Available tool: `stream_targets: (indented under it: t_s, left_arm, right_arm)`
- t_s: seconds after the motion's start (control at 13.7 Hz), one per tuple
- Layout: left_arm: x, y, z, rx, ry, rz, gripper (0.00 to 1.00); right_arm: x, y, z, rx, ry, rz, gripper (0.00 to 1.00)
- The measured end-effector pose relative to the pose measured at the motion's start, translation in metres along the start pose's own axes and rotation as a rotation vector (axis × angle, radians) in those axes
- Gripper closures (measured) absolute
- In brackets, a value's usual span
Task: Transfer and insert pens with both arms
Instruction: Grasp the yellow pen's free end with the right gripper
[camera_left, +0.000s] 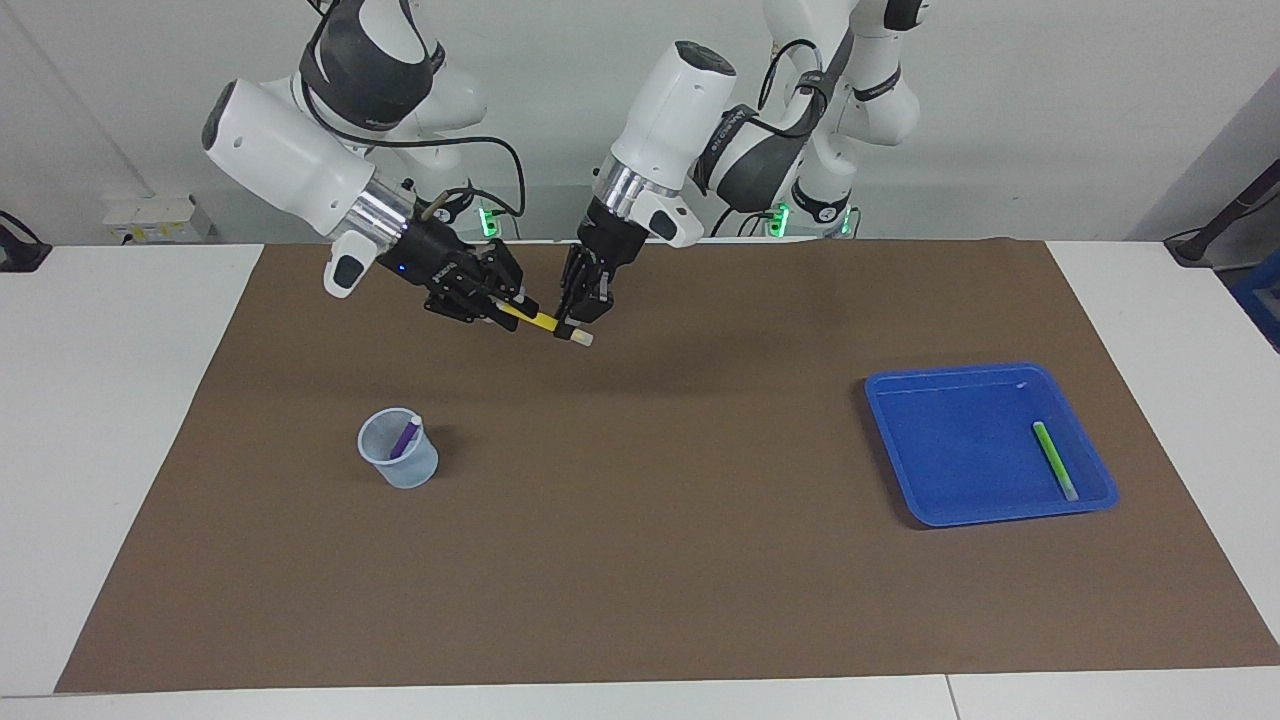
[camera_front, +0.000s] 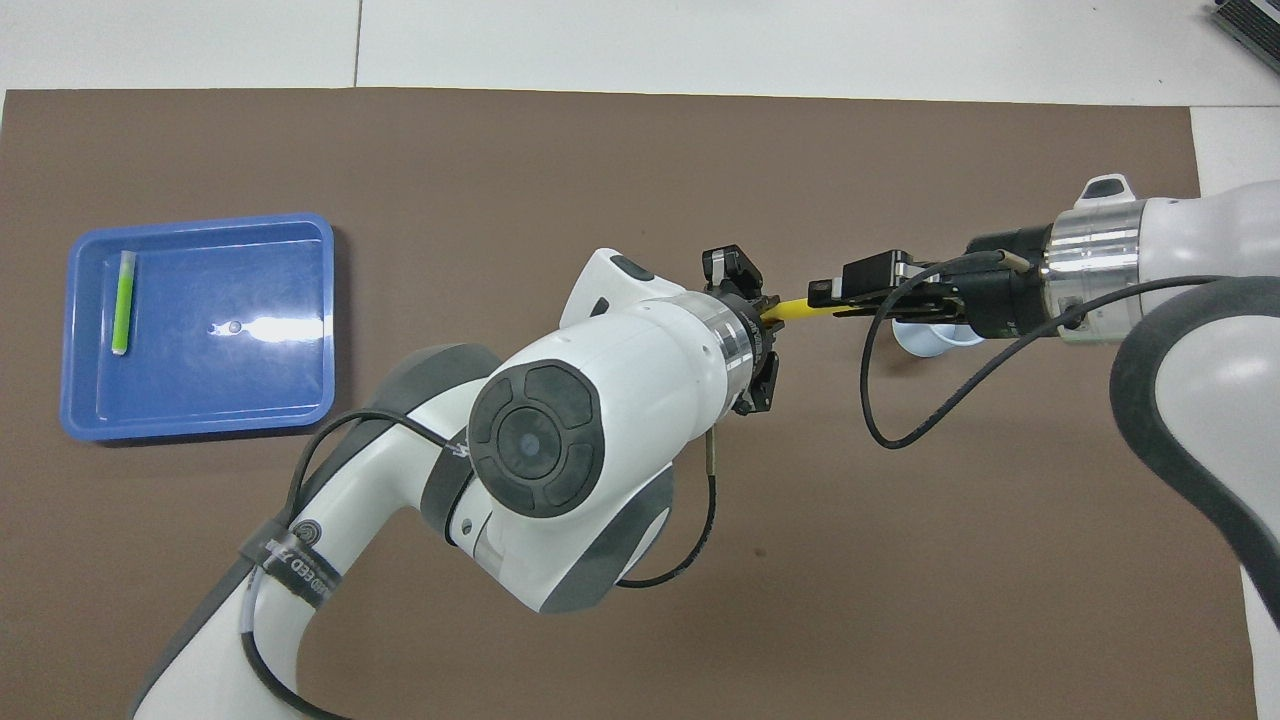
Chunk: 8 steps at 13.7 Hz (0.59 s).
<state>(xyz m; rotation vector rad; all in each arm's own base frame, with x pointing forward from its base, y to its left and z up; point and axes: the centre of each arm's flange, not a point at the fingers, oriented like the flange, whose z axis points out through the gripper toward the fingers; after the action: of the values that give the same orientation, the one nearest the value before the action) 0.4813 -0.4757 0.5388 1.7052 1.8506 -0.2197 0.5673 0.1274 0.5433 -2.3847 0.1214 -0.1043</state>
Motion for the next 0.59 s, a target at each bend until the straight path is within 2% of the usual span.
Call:
stream_targets:
  t_s: [0.22, 0.29, 0.59]
  left_arm:
    - [0.0001, -0.0001, 0.0002, 0.000, 0.000, 0.000, 0.83]
    - [0.0000, -0.0004, 0.0012, 0.001, 0.000, 0.000, 0.83]
    - [0.0000, -0.0003, 0.0014, -0.001, 0.000, 0.001, 0.83]
  right_arm:
    - [0.0000, -0.0002, 0.0000, 0.000, 0.000, 0.000, 0.71]
    - [-0.0002, -0.0015, 0.0001, 0.000, 0.000, -0.003, 0.78]
    - [-0.0001, -0.0018, -0.0002, 0.001, 0.000, -0.003, 0.80]
